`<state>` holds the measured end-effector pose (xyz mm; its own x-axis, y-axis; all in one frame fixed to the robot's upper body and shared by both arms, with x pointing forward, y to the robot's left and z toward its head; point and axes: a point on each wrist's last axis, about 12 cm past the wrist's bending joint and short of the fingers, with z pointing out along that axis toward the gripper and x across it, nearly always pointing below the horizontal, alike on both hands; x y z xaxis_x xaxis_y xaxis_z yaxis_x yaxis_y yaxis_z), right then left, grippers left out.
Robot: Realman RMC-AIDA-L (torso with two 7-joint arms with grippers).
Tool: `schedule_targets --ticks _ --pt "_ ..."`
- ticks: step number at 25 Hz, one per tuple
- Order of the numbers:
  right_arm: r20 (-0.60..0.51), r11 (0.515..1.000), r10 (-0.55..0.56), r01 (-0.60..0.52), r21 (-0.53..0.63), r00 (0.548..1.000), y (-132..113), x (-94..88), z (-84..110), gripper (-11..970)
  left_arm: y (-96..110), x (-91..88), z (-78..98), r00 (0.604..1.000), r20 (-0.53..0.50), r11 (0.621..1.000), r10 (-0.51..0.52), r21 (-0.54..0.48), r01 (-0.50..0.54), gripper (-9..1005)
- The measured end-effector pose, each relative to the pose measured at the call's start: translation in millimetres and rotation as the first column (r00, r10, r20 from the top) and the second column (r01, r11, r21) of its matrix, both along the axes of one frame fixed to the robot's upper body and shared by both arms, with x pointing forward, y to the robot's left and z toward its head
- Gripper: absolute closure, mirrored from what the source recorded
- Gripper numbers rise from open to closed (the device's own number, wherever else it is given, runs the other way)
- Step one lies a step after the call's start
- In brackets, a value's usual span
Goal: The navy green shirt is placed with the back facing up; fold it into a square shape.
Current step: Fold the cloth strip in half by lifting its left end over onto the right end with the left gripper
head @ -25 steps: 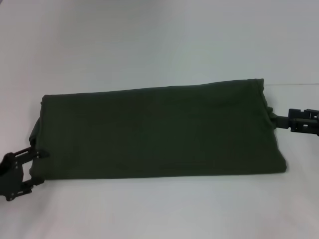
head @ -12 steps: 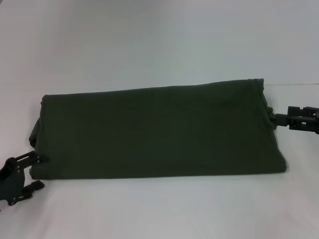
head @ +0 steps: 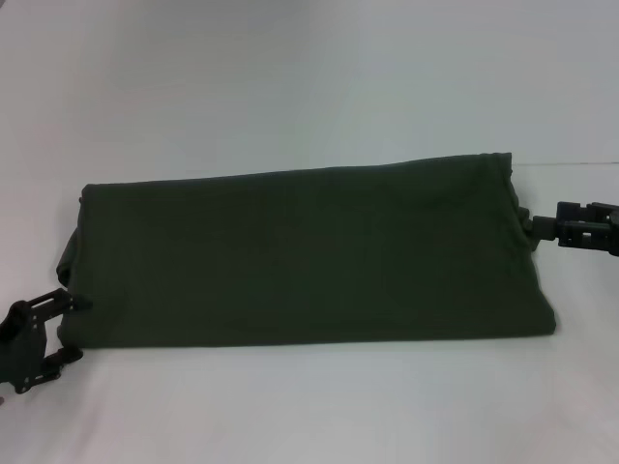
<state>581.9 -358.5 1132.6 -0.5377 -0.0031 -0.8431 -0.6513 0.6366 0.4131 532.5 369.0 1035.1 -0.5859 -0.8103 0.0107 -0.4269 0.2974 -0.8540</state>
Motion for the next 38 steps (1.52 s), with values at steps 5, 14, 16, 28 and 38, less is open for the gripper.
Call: schedule_targets --ticks 5,14,16,28,38 --pt "0.001 1.0 -0.005 0.005 -0.002 1.0 -0.5 0.4 -0.2 55 -2.8 3.6 -1.0 1.0 -0.001 1.0 0.01 -0.003 -0.01 206" --pt "0.002 1.0 -0.008 0.008 0.002 1.0 -0.5 0.2 -0.4 55 -8.4 13.6 0.4 1.0 0.005 1.0 0.013 0.008 -0.013 204" --pt "0.002 1.0 -0.008 0.008 0.002 1.0 -0.2 0.1 -0.7 55 -9.4 16.8 1.5 1.0 0.009 1.0 0.015 0.016 -0.015 204" --pt "0.003 1.0 -0.008 0.008 0.004 1.0 0.0 0.1 -0.7 56 -8.8 26.4 6.9 0.999 0.035 0.999 0.025 0.044 -0.026 204" --pt "0.004 1.0 -0.013 0.013 0.003 1.0 -1.2 -0.6 -1.0 56 -17.5 25.6 2.5 0.999 0.037 1.0 0.013 0.026 -0.014 203"
